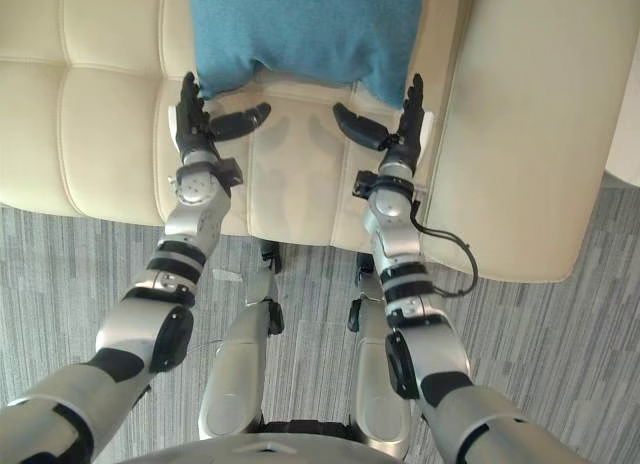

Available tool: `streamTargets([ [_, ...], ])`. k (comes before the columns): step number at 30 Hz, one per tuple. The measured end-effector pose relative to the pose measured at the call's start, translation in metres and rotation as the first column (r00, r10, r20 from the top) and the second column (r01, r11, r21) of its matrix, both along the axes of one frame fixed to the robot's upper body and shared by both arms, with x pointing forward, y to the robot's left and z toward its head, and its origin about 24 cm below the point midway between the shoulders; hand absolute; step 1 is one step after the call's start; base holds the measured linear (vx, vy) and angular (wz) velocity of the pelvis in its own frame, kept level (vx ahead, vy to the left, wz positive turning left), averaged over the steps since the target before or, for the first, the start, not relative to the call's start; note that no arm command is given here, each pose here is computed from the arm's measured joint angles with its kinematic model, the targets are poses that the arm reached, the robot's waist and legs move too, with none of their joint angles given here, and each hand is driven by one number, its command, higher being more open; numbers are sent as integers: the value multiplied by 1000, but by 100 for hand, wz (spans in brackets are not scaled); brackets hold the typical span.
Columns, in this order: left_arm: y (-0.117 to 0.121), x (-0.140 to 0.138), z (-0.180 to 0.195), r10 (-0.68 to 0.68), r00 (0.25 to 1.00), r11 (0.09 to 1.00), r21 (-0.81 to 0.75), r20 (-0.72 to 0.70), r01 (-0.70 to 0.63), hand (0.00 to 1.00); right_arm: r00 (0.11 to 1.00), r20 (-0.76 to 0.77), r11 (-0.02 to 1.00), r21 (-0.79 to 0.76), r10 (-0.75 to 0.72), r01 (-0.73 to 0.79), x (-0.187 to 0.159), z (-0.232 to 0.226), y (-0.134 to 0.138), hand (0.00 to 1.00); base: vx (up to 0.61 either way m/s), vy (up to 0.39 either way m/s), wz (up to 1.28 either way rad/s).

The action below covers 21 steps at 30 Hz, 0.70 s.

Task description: Pick up cushions and gather them together orderly.

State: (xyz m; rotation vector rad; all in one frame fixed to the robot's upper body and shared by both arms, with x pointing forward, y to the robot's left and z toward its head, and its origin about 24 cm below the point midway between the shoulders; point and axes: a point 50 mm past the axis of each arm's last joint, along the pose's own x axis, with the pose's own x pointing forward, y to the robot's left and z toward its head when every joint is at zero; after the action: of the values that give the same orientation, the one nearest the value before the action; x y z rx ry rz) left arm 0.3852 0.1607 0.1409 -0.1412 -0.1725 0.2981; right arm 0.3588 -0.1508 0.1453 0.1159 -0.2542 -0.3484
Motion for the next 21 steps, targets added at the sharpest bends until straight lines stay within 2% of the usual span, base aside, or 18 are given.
streamTargets([
  [5, 18, -19, -12, 9, 1000, 1000, 21, 27, -10, 100, 993, 89, 997, -8, -74, 75, -28, -1, -45, 100, 69, -59, 6],
  [9, 24, -52, -50, -11, 1000, 1000, 14, -9, 11, 100, 997, 21, 997, -4, -77, 77, -60, -40, -63, 100, 91, -62, 6],
  [13, 16, -105, -124, -60, 976, 996, -78, -211, 45, 100, 975, -220, 1000, 3, 0, 1, -108, -110, -60, 100, 128, -62, 4],
  [14, 16, -107, -126, -62, 974, 996, -82, -219, 45, 100, 974, -227, 1000, 5, 4, -3, -109, -112, -59, 100, 125, -41, 3],
  [15, 13, -128, -150, -83, 951, 992, -113, -299, 51, 100, 950, -309, 999, 30, 36, -28, -127, -135, -55, 100, 131, -33, 6],
  [16, 11, -146, -169, -96, 925, 990, -135, -367, 50, 100, 919, -390, 997, 59, 63, -44, -140, -156, -51, 100, 129, -18, 11],
  [18, 9, -165, -191, -122, 883, 986, -156, -454, 57, 100, 861, -501, 995, 82, 87, -53, -155, -184, -47, 100, 108, 1, 12],
  [19, 10, -182, -211, -133, 837, 984, -169, -532, 49, 100, 790, -604, 994, 92, 109, -66, -169, -209, -44, 100, 65, 12, 12],
  [21, 13, -204, -233, -141, 767, 984, -176, -626, 38, 100, 696, -706, 991, 85, 135, -105, -184, -233, -39, 100, 30, 7, 10],
])
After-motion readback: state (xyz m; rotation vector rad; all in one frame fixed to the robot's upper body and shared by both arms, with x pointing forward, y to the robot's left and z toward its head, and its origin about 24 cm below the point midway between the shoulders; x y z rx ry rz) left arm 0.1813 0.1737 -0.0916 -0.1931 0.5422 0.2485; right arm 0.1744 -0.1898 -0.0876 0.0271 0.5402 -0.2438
